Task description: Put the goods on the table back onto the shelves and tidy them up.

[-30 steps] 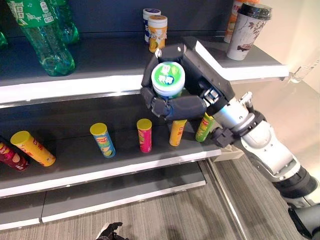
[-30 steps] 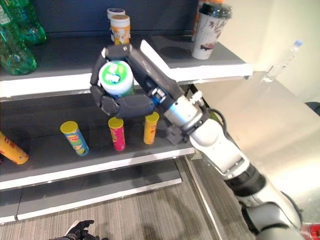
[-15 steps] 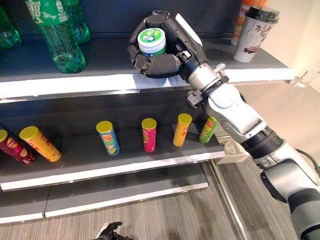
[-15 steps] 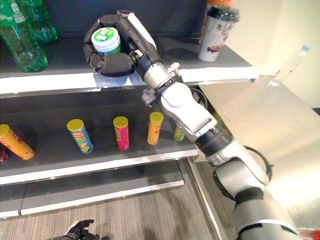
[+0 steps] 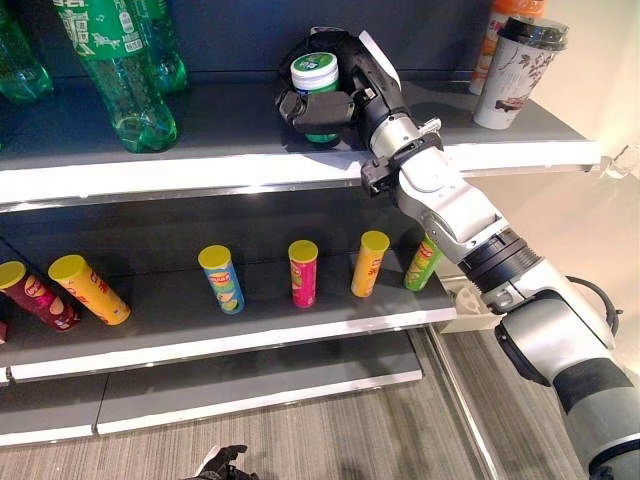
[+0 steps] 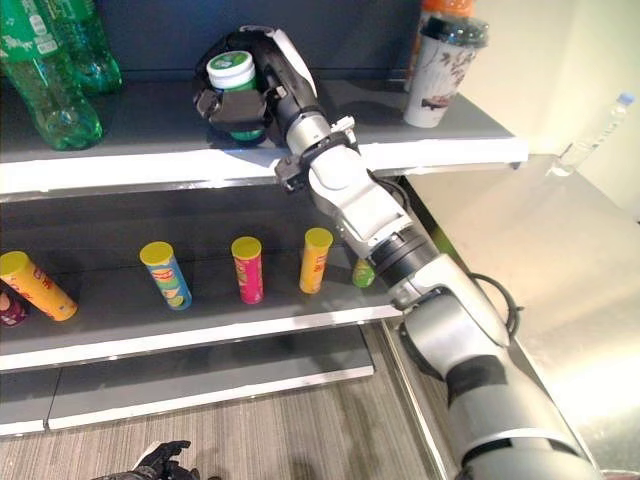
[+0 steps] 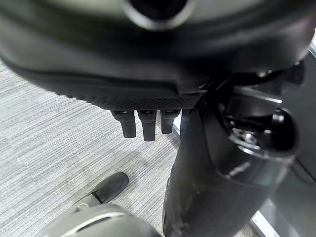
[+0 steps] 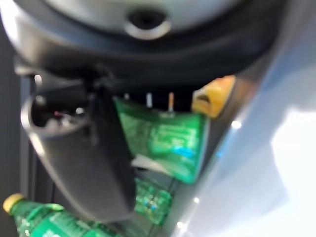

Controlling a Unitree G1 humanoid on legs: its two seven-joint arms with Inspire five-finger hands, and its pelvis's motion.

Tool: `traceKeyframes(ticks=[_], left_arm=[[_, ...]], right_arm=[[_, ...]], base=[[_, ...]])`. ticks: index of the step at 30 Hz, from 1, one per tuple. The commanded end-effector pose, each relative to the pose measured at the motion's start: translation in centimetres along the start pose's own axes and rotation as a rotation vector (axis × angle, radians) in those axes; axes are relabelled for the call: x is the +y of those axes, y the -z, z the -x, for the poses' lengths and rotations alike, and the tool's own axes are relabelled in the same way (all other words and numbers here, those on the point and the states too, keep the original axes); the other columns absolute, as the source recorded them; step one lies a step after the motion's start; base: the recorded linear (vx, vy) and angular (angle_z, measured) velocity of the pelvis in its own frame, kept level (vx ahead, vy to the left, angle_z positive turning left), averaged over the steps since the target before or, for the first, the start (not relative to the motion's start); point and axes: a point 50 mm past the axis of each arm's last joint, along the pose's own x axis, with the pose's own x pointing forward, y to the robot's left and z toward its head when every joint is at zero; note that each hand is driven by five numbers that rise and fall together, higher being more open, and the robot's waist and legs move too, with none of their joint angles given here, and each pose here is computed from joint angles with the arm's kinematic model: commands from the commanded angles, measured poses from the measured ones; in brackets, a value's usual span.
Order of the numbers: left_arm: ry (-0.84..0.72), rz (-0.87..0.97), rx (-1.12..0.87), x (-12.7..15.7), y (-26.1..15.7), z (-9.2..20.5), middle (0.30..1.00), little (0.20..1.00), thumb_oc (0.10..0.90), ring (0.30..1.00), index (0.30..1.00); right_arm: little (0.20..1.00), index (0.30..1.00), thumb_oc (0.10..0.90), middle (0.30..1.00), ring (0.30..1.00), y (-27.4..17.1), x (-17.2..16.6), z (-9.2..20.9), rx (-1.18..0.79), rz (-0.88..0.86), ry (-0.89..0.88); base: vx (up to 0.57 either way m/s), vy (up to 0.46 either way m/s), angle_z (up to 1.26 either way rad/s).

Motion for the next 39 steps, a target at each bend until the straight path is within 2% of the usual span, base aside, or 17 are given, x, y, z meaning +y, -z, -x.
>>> traceKeyframes(ticks=[1,17,39], left_arm=[[0.035,-0.098,0.169,0.1,4.3,0.9,0.900,0.900,0.800,0.900,0.900],[0.029,-0.067,0.169,0.0,4.1,0.9,0.900,0.900,0.800,0.900,0.900],[0.022,-0.058,0.167,0.2,4.5,1.0,0.900,0.900,0.800,0.900,0.900]], right_arm=[[0.300,0.300,0.400,0.300,0.300,-6.3,-2.6,-1.9,-0.204,0.055,0.104],[0.300,0.300,0.400,0.300,0.300,-5.6,-2.8,-0.3,-0.209,0.079,0.025],[0.300,0.300,0.400,0.300,0.300,-4.4,-4.1,-1.5,-0.124,0.130,0.135]], base=[[0.00,0.000,0.00],[0.00,-0.001,-0.05],[0.00,0.000,0.00]])
